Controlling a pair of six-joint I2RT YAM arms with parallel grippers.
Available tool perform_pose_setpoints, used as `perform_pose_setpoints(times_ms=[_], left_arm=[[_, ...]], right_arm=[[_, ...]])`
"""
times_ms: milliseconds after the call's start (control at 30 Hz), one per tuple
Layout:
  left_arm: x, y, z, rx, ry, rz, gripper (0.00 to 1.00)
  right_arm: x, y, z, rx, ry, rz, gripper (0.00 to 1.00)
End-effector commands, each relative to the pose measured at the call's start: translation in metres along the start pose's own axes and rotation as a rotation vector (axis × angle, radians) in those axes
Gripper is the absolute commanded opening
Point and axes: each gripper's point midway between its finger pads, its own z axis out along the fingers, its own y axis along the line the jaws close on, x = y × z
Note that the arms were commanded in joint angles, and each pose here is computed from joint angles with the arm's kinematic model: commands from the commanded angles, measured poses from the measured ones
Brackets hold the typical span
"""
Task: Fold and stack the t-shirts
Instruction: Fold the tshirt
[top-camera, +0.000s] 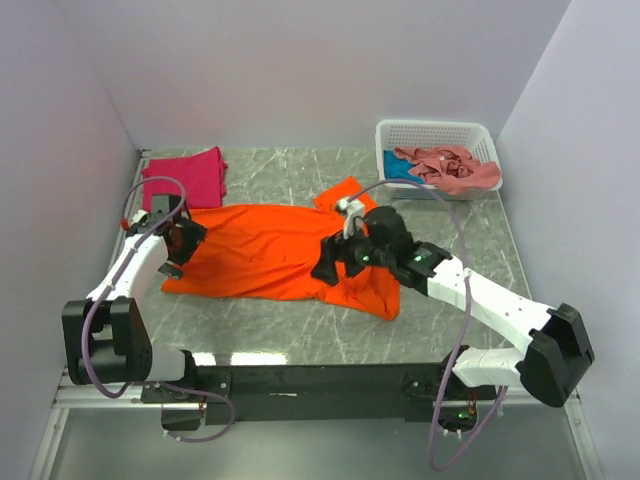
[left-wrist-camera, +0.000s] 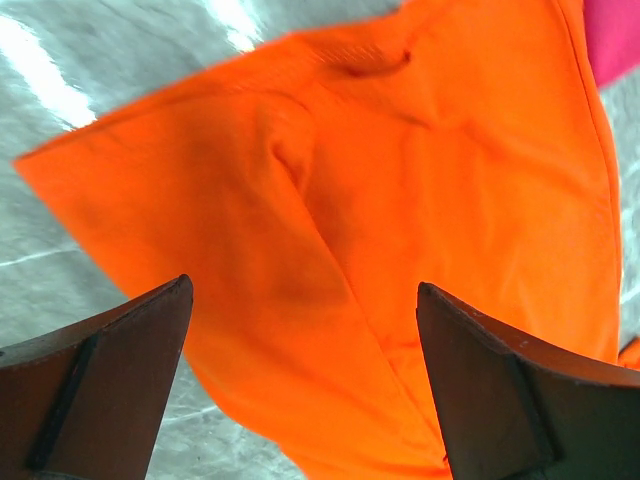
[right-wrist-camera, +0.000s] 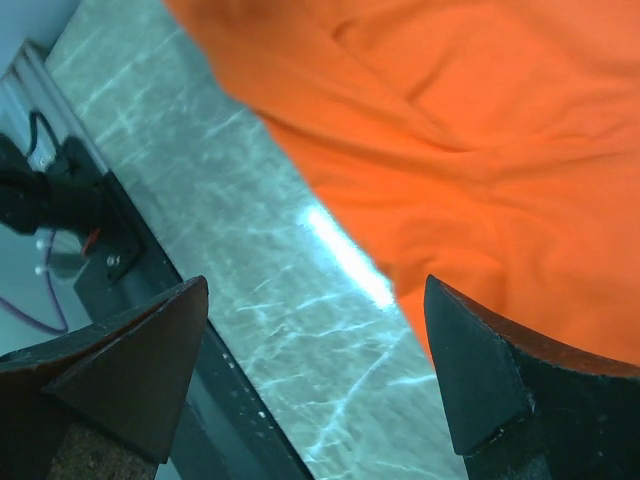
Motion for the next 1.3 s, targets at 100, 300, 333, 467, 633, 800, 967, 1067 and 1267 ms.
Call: perform_pose_setpoints(times_ms=[100,300,333,467,633,800,967,1067,1267], left_arm=[[0.012,-0.020,0.003,0.075,0.013,0.062,1.00],[0.022,-0.017,0.025,0.041,0.045,0.099,0.99],[0.021,-0.017,0.028,0.030,0.041,0.104,0.99],[0.024,-0.010,0.046,-0.043,0.052,0.131,0.99],[0.022,0.000,0.057,-0.098,0.048,0.127,0.99],[0.000,0.019,0.055,-0.141,0.023,0.064,0.99],[-0.039,0.047,0.038,-0.201,-0.086,-0.082,0.99],[-0.052,0.051,0.024,-0.206,-0.133,-0.148,0.99],[-0.065,0.031,-0.004,-0.127,-0.146,-0.165,1.00]], right_arm=[[0.025,0.024,0.029,0.077,0.094,-0.046,0.94],[0.069,-0.014,0.040,0.272,0.187,0.143,0.95],[0.075,-0.023,0.039,0.314,0.207,0.161,0.95],[0.111,-0.069,0.010,0.515,0.270,0.286,0.95],[0.137,-0.094,-0.027,0.569,0.221,0.422,0.96],[0.142,-0.117,-0.052,0.669,0.143,0.465,1.00],[0.140,-0.142,-0.089,0.829,0.093,0.508,1.00],[0.116,-0.139,-0.101,0.839,0.023,0.508,1.00],[0.058,-0.107,-0.102,0.648,-0.145,0.473,1.00]])
